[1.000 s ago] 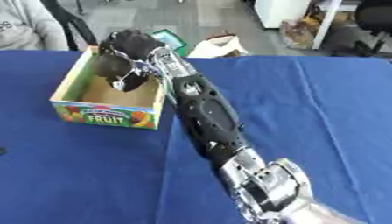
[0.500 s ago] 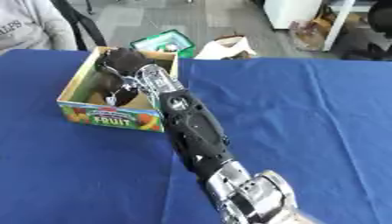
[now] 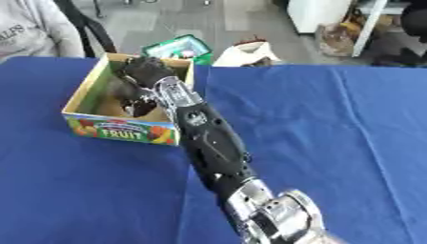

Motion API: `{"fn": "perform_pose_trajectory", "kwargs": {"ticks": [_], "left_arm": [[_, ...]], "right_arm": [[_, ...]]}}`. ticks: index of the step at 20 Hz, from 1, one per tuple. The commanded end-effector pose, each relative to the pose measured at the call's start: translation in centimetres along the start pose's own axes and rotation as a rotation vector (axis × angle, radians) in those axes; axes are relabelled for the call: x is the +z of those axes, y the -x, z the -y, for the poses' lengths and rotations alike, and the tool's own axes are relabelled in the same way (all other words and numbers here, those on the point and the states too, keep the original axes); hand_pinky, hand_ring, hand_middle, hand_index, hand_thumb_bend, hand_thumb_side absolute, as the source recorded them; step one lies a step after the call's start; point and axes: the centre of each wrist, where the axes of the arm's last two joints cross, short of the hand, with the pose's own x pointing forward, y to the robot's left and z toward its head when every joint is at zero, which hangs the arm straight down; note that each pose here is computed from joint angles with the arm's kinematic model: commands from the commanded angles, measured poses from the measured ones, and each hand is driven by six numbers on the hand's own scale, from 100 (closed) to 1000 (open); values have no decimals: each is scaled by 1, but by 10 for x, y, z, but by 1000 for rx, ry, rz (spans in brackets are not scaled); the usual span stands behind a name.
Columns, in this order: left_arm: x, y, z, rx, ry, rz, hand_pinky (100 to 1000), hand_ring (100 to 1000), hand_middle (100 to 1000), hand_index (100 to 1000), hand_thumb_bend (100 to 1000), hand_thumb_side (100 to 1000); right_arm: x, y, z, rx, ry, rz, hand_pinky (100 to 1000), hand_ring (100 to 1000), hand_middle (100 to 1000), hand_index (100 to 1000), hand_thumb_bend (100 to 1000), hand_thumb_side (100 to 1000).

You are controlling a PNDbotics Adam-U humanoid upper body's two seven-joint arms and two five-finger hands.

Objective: Pick up objects on the table and place them in the box.

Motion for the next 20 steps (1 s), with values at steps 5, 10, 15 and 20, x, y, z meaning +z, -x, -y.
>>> {"fn": "perform_pose_trajectory", "kwargs": {"ticks": [5, 10, 15, 20], "left_arm": [[-2, -8, -2, -19, 7, 24, 585, 489, 558, 553, 100, 774], [-2, -8, -2, -18, 8, 23, 585, 488, 558, 553, 100, 774], [-1, -7, -3, -18, 5, 21, 585, 488, 558, 553, 100, 774], [1, -7, -3, -19, 0, 15, 586, 488, 557, 553, 100, 774]], "right_arm": [[-1, 9, 11, 16, -36, -45, 725, 769, 904, 931, 100, 315], [-2, 8, 14, 0, -66, -35, 825, 876, 957, 970, 100, 330], [-2, 9, 21, -10, -31, -21, 888, 932, 972, 982, 100, 297], [-2, 15, 42, -19, 119, 29, 838, 869, 872, 926, 100, 234]]}}
